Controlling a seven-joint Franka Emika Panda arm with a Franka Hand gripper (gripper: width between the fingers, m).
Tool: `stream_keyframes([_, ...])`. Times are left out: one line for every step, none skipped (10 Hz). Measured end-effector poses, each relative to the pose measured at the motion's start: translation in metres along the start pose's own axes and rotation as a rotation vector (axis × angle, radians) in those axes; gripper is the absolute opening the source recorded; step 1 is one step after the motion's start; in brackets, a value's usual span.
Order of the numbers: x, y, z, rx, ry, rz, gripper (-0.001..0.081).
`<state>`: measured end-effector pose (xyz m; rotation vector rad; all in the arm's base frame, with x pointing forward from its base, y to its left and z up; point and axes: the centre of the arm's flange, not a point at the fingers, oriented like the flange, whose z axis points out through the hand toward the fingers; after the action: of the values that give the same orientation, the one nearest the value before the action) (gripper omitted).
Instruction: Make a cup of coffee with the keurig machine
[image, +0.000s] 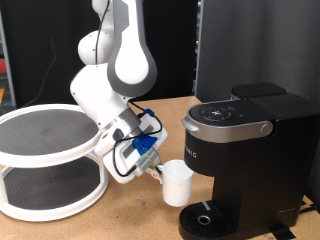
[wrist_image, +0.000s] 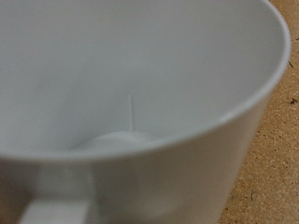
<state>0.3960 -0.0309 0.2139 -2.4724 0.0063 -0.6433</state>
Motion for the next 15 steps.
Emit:
stream_keyframes([0.0,-0.003,0.005,-0.002,0.002,-0.002,0.0075])
stream_keyframes([0.001,-0.006,0.01,-0.005,0.004,-0.003,0.0075])
stream_keyframes([0.002,-0.009,0.015,-0.007,0.006,-0.003,0.0075])
stream_keyframes([0.002,-0.012,0.02,-0.009,0.006,-0.002,0.0075])
stream_keyframes([0.003,-0.015,0.024,-0.009,0.009,-0.001,0.0075])
stream_keyframes([0.004,-0.017,0.028,-0.006,0.011,-0.003,0.0075])
stream_keyframes([0.005,-0.02,0.031,0.0,0.013,-0.004,0.0075])
stream_keyframes([0.006,-0.024,0.033,0.007,0.019,-0.003,0.0075])
stream_keyframes([0.008,-0.027,0.035,0.011,0.026,-0.003,0.0075])
stream_keyframes([0.009,-0.029,0.036,0.014,0.032,-0.004,0.0075])
stream_keyframes([0.011,-0.031,0.038,0.016,0.037,-0.004,0.0075])
stream_keyframes([0.012,-0.032,0.04,0.015,0.041,-0.004,0.0075])
stream_keyframes([0.012,-0.031,0.042,0.009,0.04,-0.005,0.0075])
stream_keyframes([0.013,-0.031,0.046,0.003,0.037,-0.006,0.0075])
stream_keyframes([0.013,-0.03,0.049,-0.004,0.034,-0.007,0.0075])
